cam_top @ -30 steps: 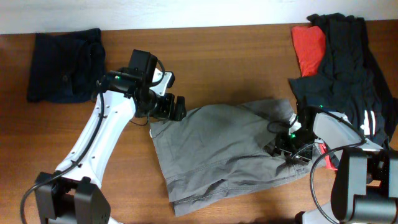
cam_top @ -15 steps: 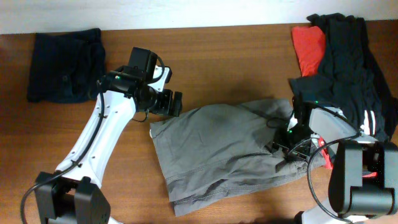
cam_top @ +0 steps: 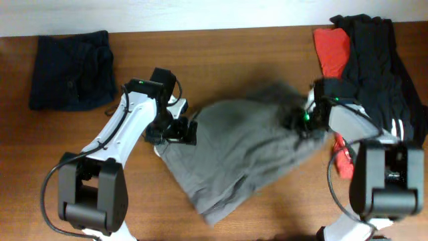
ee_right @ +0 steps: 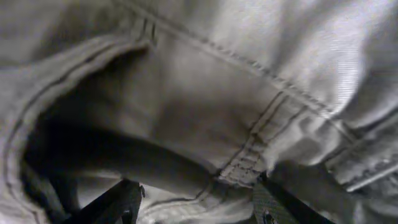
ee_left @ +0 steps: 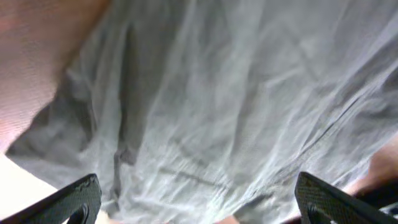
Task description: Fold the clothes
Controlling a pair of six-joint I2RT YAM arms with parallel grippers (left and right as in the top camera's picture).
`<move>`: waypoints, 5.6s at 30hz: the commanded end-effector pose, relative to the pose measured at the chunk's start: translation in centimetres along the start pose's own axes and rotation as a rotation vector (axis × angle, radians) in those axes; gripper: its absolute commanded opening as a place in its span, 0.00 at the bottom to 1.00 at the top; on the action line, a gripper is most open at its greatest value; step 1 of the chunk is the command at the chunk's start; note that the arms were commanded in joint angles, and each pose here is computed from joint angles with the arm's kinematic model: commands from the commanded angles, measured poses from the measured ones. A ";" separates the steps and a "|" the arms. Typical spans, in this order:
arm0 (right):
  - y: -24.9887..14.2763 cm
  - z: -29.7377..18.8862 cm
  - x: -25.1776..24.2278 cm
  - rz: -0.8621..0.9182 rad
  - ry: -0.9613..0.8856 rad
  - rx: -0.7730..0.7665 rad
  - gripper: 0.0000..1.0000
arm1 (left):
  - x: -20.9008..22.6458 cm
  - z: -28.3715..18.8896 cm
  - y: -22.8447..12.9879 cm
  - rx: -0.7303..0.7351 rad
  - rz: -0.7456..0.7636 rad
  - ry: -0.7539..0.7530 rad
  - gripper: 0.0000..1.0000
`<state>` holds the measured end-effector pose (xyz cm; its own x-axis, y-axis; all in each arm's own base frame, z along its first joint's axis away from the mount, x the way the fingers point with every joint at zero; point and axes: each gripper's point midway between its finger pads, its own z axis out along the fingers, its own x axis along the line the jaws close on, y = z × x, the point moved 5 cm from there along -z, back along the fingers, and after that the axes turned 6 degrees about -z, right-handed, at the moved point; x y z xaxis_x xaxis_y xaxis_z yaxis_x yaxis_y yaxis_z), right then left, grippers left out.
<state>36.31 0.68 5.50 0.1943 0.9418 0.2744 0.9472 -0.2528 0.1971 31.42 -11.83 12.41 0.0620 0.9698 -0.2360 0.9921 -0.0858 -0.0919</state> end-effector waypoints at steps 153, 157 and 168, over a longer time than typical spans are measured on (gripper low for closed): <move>8.5 0.2 0.3 -0.152 0.468 0.147 0.99 | 9.2 2.9 4.3 -0.222 -0.093 -0.009 0.99; 8.5 1.0 0.1 -0.150 0.468 0.149 0.99 | 9.3 3.7 3.5 -0.191 -0.100 -0.009 0.99; 7.5 4.7 0.7 -0.098 0.614 0.200 0.93 | 9.9 6.8 1.1 -0.138 -0.114 -0.008 0.97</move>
<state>45.48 -0.74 6.32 -0.0625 0.6932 0.7180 0.9825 -0.0838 0.1665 34.35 -4.05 5.60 -0.0395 0.9674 -0.2503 0.9936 0.0645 0.0925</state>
